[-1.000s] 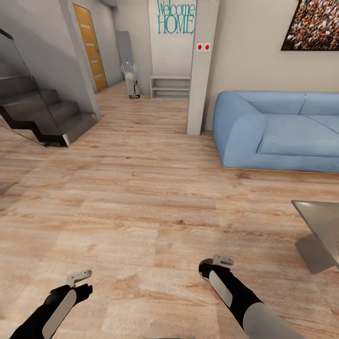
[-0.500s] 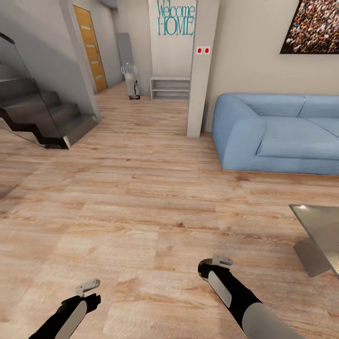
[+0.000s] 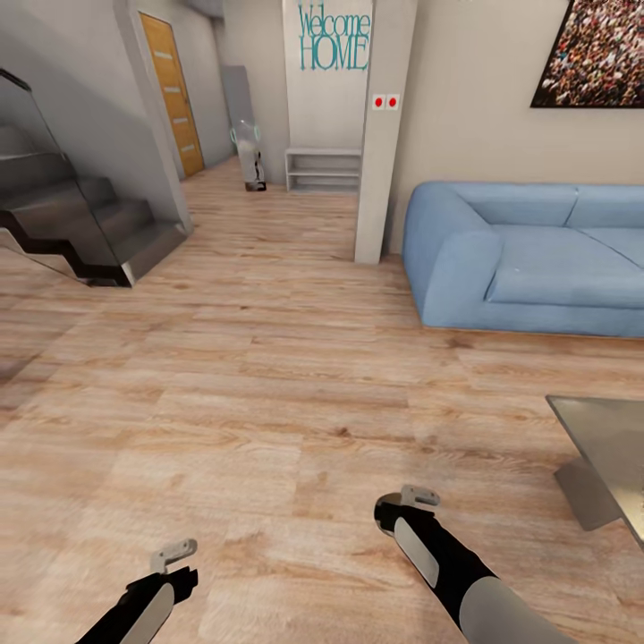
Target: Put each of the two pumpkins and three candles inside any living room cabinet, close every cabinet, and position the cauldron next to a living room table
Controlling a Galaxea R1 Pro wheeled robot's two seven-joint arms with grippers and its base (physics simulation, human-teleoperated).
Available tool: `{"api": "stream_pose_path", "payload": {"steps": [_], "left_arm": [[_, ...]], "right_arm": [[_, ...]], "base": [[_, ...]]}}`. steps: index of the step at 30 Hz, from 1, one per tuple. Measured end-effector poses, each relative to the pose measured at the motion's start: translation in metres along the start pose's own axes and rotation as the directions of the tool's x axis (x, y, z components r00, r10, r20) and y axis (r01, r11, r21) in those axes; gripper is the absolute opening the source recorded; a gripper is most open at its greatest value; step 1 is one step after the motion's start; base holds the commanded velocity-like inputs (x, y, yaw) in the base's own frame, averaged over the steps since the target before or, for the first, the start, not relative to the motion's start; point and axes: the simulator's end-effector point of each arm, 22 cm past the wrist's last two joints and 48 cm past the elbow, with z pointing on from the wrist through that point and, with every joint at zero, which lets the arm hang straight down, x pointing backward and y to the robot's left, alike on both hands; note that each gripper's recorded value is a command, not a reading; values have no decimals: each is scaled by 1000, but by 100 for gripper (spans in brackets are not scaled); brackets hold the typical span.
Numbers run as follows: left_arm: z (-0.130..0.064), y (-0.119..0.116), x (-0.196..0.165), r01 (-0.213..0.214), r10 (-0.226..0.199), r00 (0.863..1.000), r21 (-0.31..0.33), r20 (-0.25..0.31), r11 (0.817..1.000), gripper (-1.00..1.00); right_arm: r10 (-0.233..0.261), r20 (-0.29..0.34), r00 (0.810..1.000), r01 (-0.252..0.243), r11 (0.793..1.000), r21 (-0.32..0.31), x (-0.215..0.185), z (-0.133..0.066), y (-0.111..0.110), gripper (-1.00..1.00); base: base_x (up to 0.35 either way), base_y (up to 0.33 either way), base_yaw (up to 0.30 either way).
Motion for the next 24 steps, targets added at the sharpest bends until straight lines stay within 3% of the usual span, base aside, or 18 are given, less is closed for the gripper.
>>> {"api": "stream_pose_path", "payload": {"steps": [18, 24], "left_arm": [[-32, 7, -11, -3, 3, 1000, -8, -12, 1000, 100], [-42, 11, -17, -21, 21, 1000, -18, -5, 1000, 100]], "right_arm": [[-6, -5, 1000, 6, 1000, -1, -17, -31, 2, -100], [-4, -12, 1000, 4, 1000, 1, -16, -41, 0, -100]], "base": [[0, 0, 0], [0, 0, 0]]}}
